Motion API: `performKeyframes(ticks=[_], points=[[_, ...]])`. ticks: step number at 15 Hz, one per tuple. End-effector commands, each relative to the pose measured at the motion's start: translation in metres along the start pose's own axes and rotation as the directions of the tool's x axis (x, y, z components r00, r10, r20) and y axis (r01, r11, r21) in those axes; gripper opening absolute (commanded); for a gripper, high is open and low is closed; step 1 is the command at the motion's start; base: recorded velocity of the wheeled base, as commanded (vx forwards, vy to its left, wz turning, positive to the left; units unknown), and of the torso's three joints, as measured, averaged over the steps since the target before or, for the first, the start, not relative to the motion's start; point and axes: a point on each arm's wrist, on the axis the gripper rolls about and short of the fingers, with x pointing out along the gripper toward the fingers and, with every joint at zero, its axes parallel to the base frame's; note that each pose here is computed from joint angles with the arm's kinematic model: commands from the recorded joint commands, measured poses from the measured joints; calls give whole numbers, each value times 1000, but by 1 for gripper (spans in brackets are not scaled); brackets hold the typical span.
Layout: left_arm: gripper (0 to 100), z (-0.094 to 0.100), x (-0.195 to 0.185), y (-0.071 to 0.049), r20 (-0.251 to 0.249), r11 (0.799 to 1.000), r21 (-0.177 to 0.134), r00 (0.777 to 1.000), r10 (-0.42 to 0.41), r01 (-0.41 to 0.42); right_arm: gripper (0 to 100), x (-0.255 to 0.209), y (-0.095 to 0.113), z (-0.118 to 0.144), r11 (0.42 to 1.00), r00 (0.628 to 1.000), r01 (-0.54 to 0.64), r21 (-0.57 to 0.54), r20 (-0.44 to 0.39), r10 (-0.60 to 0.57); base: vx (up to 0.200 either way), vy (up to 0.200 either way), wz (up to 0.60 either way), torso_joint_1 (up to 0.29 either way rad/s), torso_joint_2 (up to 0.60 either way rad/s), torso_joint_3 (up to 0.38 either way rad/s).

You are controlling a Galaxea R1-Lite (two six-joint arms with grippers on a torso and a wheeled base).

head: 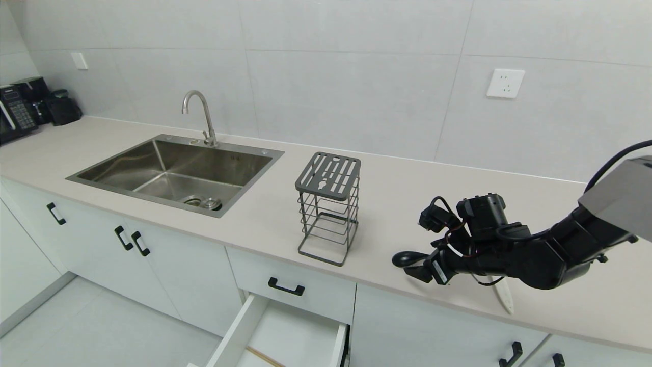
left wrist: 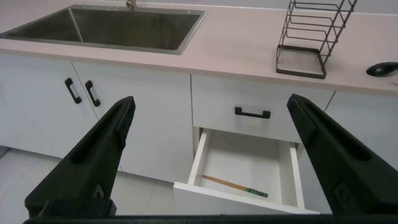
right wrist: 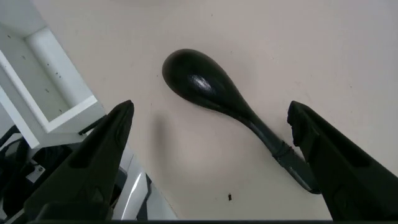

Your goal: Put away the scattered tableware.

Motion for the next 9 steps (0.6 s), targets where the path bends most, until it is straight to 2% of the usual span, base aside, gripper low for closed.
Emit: performKeyframes(ticks=[1, 5, 9], points=[[100, 0, 0, 0, -1, 1000, 0, 1000, 1, -1, 100, 12, 1, -7, 1000, 999, -22, 7, -29, 22, 0, 0, 0, 0, 0, 0], [100, 0, 0, 0, -1, 1000, 0, 1000, 1, -1, 100, 25, -4, -14, 999, 998, -18, 28, -53, 19, 0, 0, 0, 0, 0, 0], [100, 0, 0, 0, -1, 1000, 0, 1000, 2, -2, 100, 31, -15, -16, 999, 1000, 7, 41, -23, -6, 0, 0, 0, 0, 0, 0]])
